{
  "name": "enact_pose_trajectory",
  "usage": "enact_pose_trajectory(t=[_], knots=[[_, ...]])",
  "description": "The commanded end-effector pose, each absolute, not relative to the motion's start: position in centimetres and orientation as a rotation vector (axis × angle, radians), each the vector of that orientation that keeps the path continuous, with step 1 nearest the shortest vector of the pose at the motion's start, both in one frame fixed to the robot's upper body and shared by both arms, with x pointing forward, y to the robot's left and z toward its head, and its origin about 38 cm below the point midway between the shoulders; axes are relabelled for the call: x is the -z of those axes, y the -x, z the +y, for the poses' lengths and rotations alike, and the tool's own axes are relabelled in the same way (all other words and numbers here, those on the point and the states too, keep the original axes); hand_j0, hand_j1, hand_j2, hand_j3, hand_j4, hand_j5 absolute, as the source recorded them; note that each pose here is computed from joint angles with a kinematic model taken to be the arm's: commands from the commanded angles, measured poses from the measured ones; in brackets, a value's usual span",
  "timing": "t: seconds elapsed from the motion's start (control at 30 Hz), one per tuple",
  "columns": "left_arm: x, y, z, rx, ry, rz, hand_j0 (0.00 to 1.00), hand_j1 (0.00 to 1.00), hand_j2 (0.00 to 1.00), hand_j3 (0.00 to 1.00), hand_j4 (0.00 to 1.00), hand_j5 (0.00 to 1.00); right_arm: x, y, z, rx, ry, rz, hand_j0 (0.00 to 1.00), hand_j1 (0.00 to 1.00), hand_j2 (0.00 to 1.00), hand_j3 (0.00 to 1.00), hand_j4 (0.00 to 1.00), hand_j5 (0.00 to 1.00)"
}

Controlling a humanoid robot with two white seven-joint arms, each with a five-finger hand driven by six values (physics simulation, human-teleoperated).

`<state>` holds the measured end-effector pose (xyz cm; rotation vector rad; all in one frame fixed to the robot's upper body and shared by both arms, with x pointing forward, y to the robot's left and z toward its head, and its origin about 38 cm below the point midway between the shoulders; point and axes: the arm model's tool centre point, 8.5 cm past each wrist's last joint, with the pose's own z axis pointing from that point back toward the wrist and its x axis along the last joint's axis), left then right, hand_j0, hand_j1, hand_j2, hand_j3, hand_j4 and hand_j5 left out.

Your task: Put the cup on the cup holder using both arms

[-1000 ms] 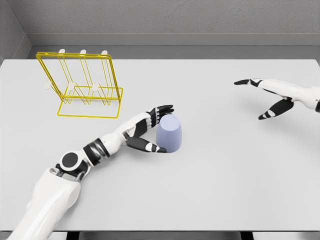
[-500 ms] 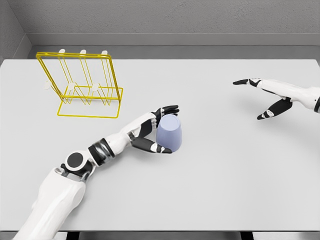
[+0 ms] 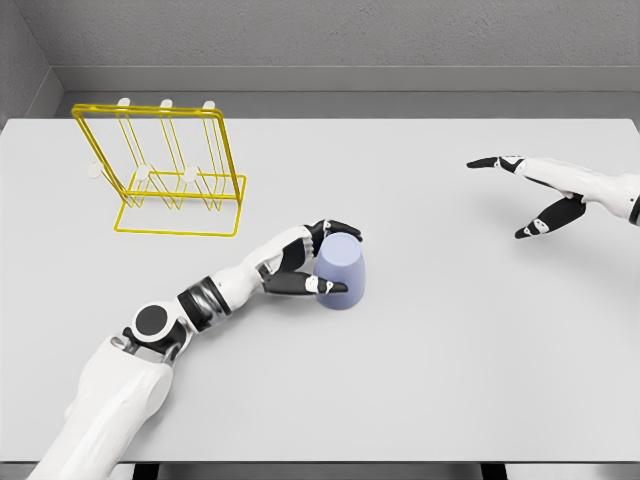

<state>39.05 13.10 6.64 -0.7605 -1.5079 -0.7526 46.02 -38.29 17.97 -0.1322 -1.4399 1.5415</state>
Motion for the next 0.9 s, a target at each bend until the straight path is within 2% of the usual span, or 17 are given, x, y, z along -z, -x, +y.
enact_pose_trajectory(t=[0.0, 0.03, 0.2, 0.5, 0.63, 0.87], knots=[[-6.6, -39.0, 13.1, 0.754, 0.761, -1.505, 0.54, 0.54, 0.54, 0.54, 0.54, 0.54, -18.1, -46.0, -38.3, -1.533, 0.131, -1.444, 1.0, 1.0, 1.0, 1.0, 1.0, 1.0], [-6.6, -39.0, 13.1, 0.747, 0.765, -1.505, 0.5, 0.5, 0.5, 0.5, 0.5, 0.5, -18.1, -46.0, -38.3, -1.533, 0.131, -1.444, 1.0, 1.0, 1.0, 1.0, 1.0, 1.0], [-6.6, -38.9, 13.1, 0.747, 0.766, -1.505, 0.46, 0.46, 0.46, 0.46, 0.46, 0.46, -18.1, -46.0, -38.3, -1.533, 0.131, -1.444, 1.0, 1.0, 1.0, 1.0, 1.0, 1.0], [-8.7, -38.8, 13.5, 0.728, 0.802, -1.566, 0.46, 0.46, 0.46, 0.46, 0.46, 0.46, -18.1, -46.1, -38.3, -1.532, 0.13, -1.447, 1.0, 1.0, 1.0, 1.0, 1.0, 1.0], [-10.8, -38.2, 15.8, 0.73, 0.818, -1.608, 0.45, 0.45, 0.45, 0.45, 0.45, 0.45, -18.1, -46.0, -38.4, -1.532, 0.132, -1.446, 1.0, 1.0, 1.0, 1.0, 1.0, 1.0], [-15.6, -37.8, 23.9, 0.709, 0.758, -1.689, 0.45, 0.45, 0.45, 0.45, 0.45, 0.45, -18.3, -46.1, -38.6, -1.524, 0.138, -1.453, 1.0, 1.0, 1.0, 1.0, 1.0, 1.0]])
